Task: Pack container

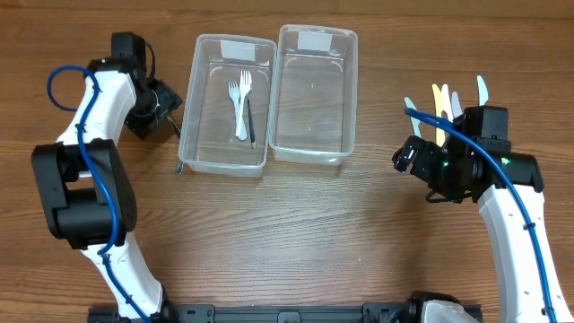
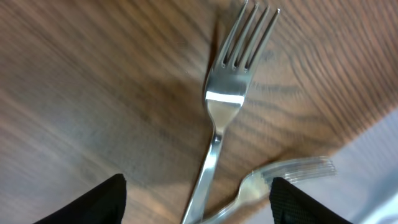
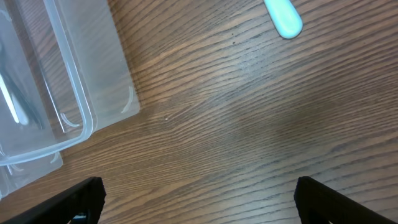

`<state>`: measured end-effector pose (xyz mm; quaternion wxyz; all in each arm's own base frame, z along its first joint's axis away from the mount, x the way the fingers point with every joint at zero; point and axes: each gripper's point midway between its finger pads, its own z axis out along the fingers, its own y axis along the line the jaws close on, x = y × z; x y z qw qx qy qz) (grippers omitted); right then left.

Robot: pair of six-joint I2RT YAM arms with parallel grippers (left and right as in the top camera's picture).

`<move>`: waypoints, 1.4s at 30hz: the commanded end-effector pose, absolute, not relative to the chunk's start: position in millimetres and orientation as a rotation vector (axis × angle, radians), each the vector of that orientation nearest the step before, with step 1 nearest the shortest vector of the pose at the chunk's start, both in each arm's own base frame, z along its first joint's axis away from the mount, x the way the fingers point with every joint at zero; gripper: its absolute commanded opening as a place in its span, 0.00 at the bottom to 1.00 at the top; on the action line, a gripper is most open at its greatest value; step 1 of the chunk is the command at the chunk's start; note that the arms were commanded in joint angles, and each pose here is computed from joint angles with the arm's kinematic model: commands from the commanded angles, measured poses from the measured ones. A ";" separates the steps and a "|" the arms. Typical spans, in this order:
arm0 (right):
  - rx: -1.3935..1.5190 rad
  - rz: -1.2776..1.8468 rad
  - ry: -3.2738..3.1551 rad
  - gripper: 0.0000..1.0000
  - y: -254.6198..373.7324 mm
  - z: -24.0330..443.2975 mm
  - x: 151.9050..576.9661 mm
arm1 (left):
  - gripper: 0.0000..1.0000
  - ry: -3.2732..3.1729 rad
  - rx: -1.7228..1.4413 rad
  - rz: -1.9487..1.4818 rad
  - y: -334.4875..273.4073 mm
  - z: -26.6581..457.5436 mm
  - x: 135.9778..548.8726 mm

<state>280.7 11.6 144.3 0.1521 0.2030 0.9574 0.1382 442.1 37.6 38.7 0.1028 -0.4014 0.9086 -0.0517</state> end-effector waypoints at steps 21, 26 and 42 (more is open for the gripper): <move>0.587 0.385 2.720 1.00 8.6 154.5 284.3 | 0.67 2.821 -0.978 -0.098 34.4 -23.3 427.0; 0.591 0.384 2.731 1.00 8.9 153.6 281.7 | 0.38 2.842 -0.989 -0.090 34.1 -23.9 421.3; 0.593 0.385 2.737 1.00 9.1 153.0 280.2 | 0.04 2.928 -1.154 -0.030 44.1 -25.1 385.7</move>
